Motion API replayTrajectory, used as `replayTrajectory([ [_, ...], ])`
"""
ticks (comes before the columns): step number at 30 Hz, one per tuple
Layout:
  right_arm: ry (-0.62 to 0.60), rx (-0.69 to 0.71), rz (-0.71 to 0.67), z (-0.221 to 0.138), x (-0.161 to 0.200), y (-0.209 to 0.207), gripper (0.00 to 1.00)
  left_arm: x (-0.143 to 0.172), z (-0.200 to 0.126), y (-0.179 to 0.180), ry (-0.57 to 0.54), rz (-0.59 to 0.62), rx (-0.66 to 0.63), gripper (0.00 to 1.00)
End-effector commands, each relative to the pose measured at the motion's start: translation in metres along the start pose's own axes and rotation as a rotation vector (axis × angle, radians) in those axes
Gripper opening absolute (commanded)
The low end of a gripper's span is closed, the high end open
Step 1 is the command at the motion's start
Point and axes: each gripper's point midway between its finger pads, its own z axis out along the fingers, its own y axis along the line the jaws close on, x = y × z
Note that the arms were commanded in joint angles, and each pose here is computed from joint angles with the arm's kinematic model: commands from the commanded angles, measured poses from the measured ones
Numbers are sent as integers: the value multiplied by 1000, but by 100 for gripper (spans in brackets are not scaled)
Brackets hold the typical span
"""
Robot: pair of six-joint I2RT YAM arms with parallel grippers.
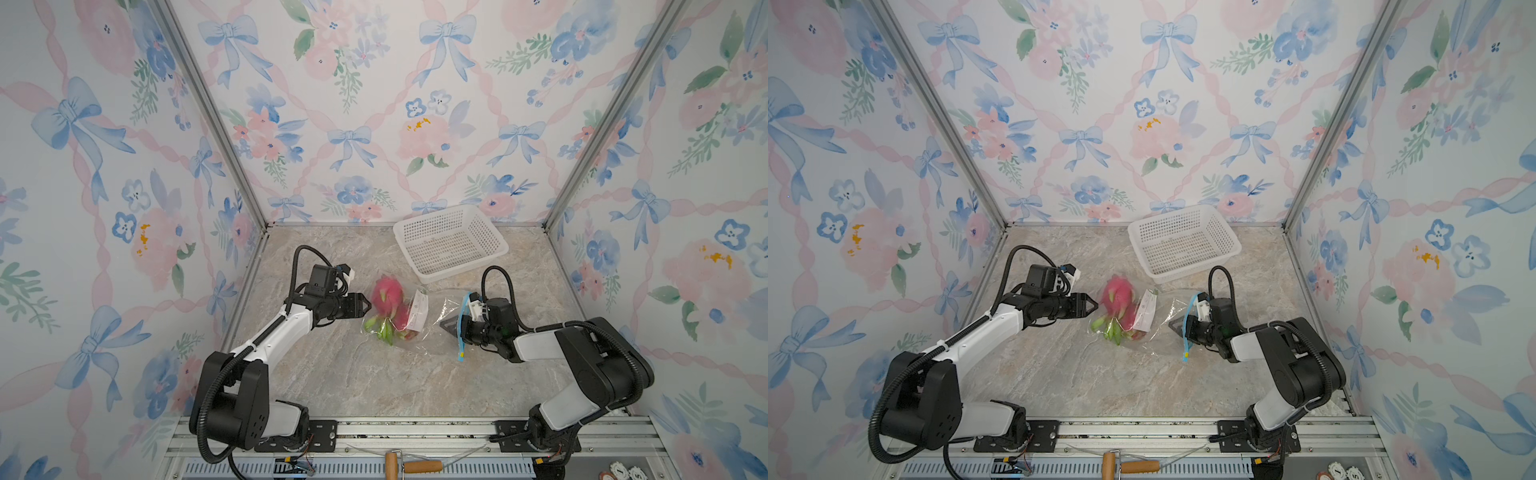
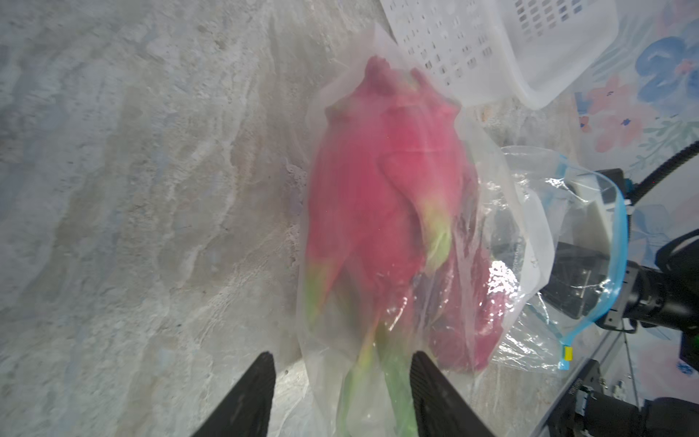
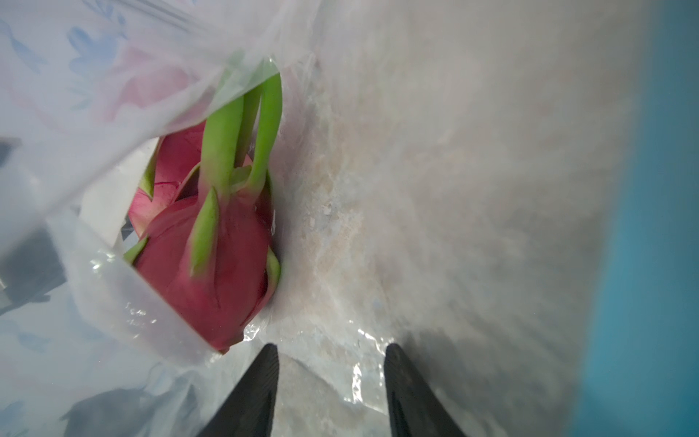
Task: Open the zip-top bag and take out the dragon fruit
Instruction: Adjust the zipper food storage bag at the center of the board.
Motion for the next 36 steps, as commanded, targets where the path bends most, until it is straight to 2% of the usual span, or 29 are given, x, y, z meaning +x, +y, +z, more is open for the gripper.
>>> replayTrajectory([
  [1, 87, 140, 108, 0, 34, -45, 49, 4, 13, -17, 40, 8, 166, 58],
  [5, 84, 138, 104, -1, 33, -44, 50, 13, 24, -15, 87, -7, 197, 55],
  [8, 86, 143, 102, -2, 33, -46, 50, 19, 32, -10, 114, -15, 190, 48],
  [12, 91, 149, 105, -1, 35, -49, 50, 15, 35, -11, 114, -24, 199, 16],
  [14, 93, 154, 110, -1, 36, -50, 50, 9, 31, -15, 98, -18, 209, 3],
  [15, 91, 157, 111, -1, 36, -51, 50, 5, 27, -19, 83, -12, 215, 0],
  [19, 87, 156, 113, -1, 36, -53, 50, -8, 11, -49, 38, 50, 267, 0],
  [29, 84, 149, 141, 4, 39, -63, 50, -41, -40, -161, -72, 250, 383, 0],
  [34, 82, 148, 150, 6, 40, -67, 53, -33, -33, -146, -40, 229, 352, 0],
  [36, 86, 140, 153, 7, 41, -66, 60, -27, -33, -147, -35, 233, 345, 0],
])
